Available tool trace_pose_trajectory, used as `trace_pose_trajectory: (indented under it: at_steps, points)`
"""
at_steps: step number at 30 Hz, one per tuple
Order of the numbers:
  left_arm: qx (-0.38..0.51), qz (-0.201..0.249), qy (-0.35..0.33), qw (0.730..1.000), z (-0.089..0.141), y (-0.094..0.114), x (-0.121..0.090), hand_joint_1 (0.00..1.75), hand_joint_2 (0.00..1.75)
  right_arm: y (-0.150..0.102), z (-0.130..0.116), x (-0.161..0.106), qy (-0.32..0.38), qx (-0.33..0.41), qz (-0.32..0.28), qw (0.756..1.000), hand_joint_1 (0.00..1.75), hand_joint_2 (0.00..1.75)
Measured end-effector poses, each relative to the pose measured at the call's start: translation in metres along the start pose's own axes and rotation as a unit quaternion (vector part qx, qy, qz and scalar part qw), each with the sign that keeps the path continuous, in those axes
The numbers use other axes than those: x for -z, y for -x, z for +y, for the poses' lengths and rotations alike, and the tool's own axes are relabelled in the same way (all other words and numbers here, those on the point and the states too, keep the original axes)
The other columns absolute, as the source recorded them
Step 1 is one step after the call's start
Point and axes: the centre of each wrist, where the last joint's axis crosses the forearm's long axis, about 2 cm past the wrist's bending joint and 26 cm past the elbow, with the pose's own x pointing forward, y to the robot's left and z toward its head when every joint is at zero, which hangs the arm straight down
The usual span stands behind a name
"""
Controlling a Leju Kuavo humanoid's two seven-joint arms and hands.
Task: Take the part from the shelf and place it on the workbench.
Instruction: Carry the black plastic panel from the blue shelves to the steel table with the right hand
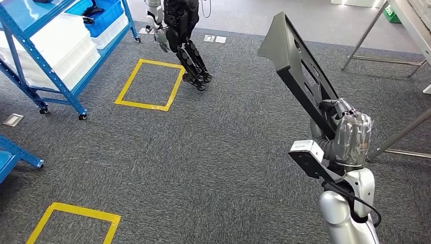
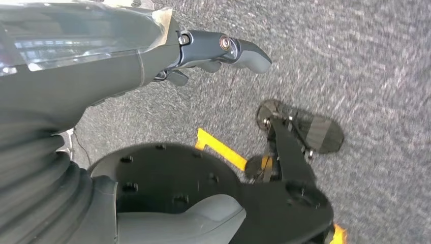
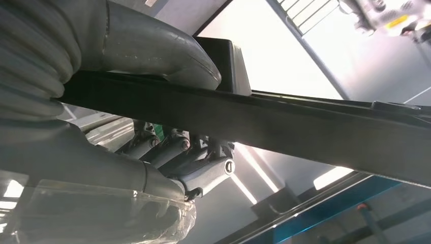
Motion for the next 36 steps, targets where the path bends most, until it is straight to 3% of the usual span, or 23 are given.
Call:
trace_pose_trajectory:
  at_steps: [36]
  points:
    - [-0.005,0.023,0.003,1.000,-0.0042,-0.0005,-0.0008,0.00,1.75,-0.0061,0.0029,0.0099,0.010,0.012,0.000,1.000,1.75,1.75]
